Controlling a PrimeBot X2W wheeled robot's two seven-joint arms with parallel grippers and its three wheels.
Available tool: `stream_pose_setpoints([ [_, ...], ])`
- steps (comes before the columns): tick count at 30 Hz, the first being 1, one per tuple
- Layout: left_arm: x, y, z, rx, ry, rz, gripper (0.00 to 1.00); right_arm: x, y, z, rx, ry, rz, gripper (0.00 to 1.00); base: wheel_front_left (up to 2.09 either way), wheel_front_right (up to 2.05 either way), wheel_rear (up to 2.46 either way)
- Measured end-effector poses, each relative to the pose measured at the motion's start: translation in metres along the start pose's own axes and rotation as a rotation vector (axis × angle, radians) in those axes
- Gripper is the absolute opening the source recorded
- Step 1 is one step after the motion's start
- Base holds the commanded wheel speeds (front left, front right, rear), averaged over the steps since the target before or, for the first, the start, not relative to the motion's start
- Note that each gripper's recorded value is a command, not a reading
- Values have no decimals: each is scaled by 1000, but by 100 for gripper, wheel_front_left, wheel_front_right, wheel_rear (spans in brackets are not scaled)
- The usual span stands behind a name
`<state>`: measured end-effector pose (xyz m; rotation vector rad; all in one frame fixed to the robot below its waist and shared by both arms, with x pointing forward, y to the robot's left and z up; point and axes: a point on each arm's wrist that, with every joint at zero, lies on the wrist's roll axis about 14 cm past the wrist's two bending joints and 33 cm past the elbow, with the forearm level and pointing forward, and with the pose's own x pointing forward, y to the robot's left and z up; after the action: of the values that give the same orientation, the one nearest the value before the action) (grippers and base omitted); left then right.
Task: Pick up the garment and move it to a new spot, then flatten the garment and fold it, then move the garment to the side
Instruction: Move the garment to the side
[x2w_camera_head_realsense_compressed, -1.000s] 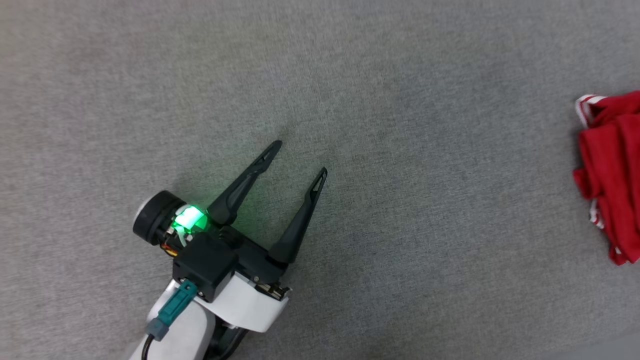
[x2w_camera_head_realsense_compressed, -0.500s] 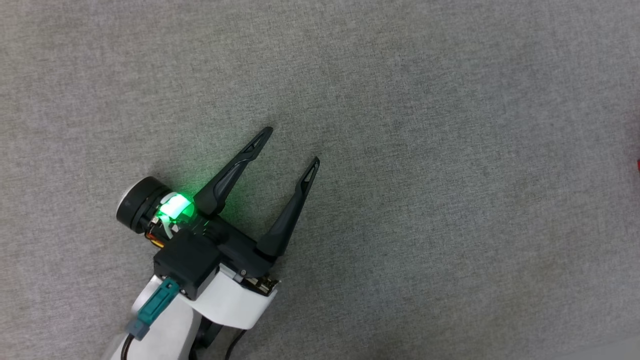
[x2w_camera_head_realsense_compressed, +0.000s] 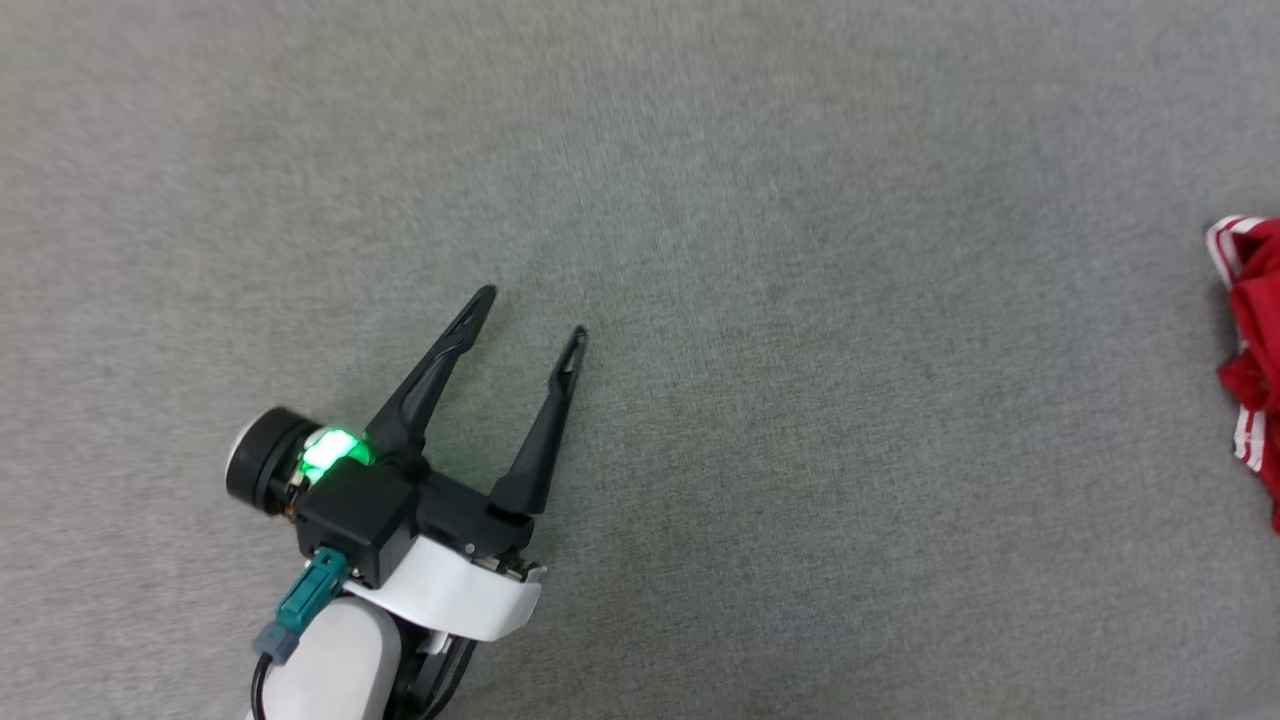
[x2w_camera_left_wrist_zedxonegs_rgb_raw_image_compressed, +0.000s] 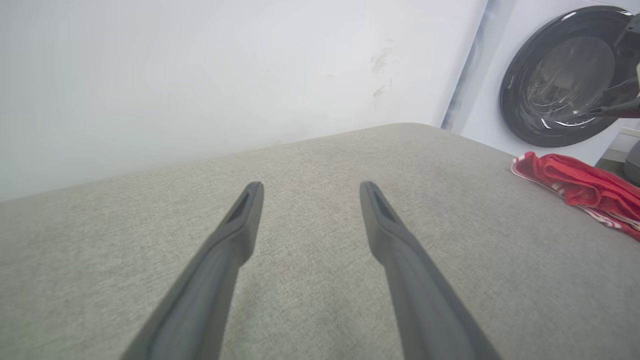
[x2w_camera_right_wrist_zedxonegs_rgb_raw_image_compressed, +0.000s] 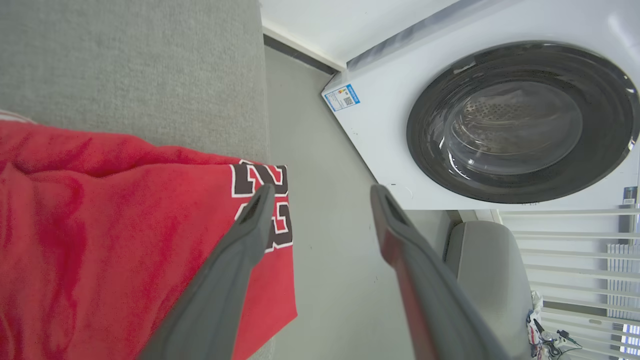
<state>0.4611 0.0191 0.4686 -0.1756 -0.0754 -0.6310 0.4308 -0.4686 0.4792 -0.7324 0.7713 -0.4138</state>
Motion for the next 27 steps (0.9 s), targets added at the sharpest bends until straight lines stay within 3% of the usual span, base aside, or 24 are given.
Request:
stream_pose_setpoints([
  [6, -27, 8, 30, 62, -20, 89, 100, -48, 1, 72, 104, -313, 37, 100, 0, 0, 0],
  [13, -70, 24, 66, 113, -61, 231, 100, -127, 41, 132, 268, -660, 171, 100, 0, 0, 0],
  [19, -107, 35, 84, 134, -87, 347, 100, -184, 73, 154, 439, -865, 281, 100, 0, 0, 0],
  [27, -145, 36, 85, 133, -76, 423, 100, -225, 129, 152, 583, -964, 442, 100, 0, 0, 0],
])
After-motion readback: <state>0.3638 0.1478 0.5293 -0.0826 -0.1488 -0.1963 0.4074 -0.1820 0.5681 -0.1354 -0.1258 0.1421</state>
